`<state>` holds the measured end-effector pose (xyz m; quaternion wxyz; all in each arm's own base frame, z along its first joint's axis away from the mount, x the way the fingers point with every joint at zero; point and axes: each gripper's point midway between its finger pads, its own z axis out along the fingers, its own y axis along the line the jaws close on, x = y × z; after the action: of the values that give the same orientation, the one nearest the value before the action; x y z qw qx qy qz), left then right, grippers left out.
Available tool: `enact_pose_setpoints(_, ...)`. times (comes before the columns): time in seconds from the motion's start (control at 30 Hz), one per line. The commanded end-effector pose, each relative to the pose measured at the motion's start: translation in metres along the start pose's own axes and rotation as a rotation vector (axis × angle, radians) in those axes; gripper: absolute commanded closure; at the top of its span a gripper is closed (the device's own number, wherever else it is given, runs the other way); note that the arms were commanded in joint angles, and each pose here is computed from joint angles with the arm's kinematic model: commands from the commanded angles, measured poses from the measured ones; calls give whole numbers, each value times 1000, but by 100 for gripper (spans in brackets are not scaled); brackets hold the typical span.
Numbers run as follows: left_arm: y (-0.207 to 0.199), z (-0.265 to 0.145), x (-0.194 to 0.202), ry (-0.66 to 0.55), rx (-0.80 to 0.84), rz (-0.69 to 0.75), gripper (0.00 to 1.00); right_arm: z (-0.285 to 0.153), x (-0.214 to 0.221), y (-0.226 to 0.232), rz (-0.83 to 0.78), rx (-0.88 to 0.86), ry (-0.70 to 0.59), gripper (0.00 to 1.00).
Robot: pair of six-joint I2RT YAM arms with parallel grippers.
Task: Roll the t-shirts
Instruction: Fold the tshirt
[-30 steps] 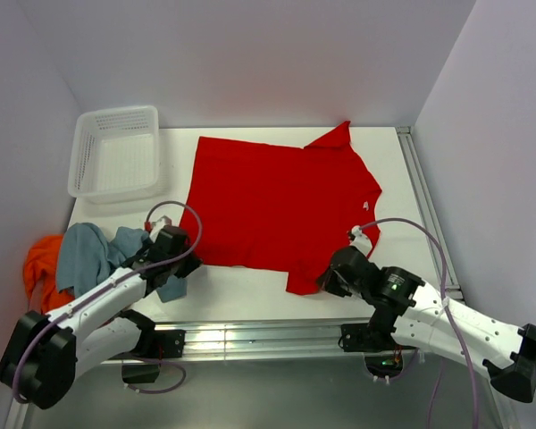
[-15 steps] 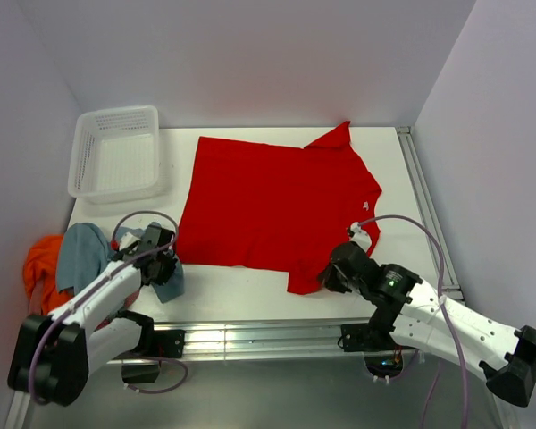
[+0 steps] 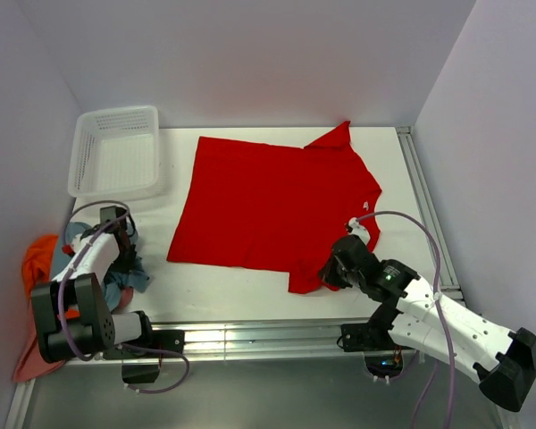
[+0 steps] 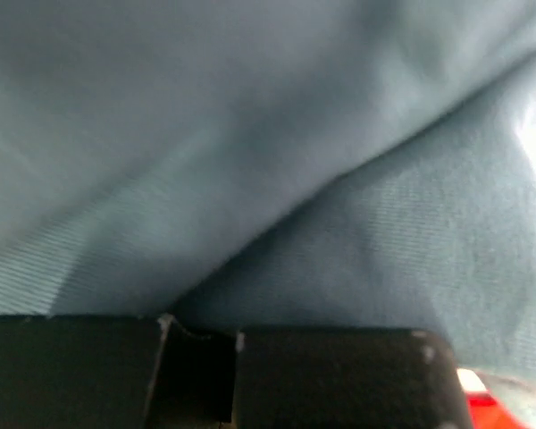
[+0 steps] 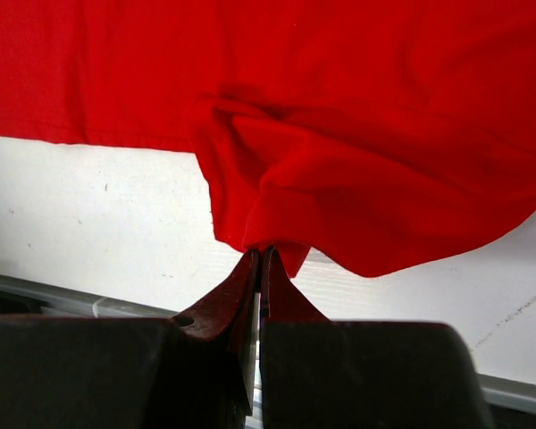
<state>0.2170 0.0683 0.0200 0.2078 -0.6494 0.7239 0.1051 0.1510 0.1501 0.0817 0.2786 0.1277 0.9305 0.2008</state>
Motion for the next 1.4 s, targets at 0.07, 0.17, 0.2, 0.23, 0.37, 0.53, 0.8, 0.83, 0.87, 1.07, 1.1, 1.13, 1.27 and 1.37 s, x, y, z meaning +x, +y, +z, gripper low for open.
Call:
enact_pose_setpoints(0.07,10,-3,-72,-174,-43,-134,100,-3,-15,11,-17,-39,-38,100)
enact_pose_setpoints(0.17,17,3,-94,-166,31,-278,99,-3,-18,9,-21,-32,-37,100)
enact_pose_setpoints(0.2,17,5,-99,-164,76,-302,100,-4,-19,9,-19,-32,-40,100)
enact_pose_setpoints(0.23,21,9,-102,-166,113,-295,99,-4,-20,8,-16,-30,-40,100)
enact_pose_setpoints(0.37,-10,-19,-122,-217,334,-257,86,-5,-20,8,-7,-42,-46,100)
enact_pose_setpoints(0.53,-23,-54,-130,-261,428,-185,54,-3,-19,9,1,-49,-43,100)
enact_pose_setpoints(0.8,-59,-105,-97,-176,695,-6,28,-2,-19,11,-5,-64,-38,100)
enact_pose_setpoints(0.83,-59,-101,-87,-139,708,2,27,-2,-19,11,-9,-62,-40,100)
enact_pose_setpoints(0.87,-64,-104,-79,-106,755,16,27,-2,-19,10,-6,-61,-42,100)
enact_pose_setpoints(1.07,-68,-86,-41,2,696,65,32,-2,-21,11,-6,-62,-51,100)
enact_pose_setpoints(1.1,-71,-88,-34,10,695,78,33,-2,-21,10,-6,-59,-53,100)
enact_pose_setpoints(1.13,-78,-96,-17,40,719,115,34,-2,-22,9,-5,-54,-58,100)
enact_pose_setpoints(1.27,-83,-106,13,91,747,159,38,-3,-24,9,-1,-52,-62,100)
enact_pose_setpoints(1.37,-80,-107,30,131,745,182,40,-3,-25,9,3,-55,-65,100)
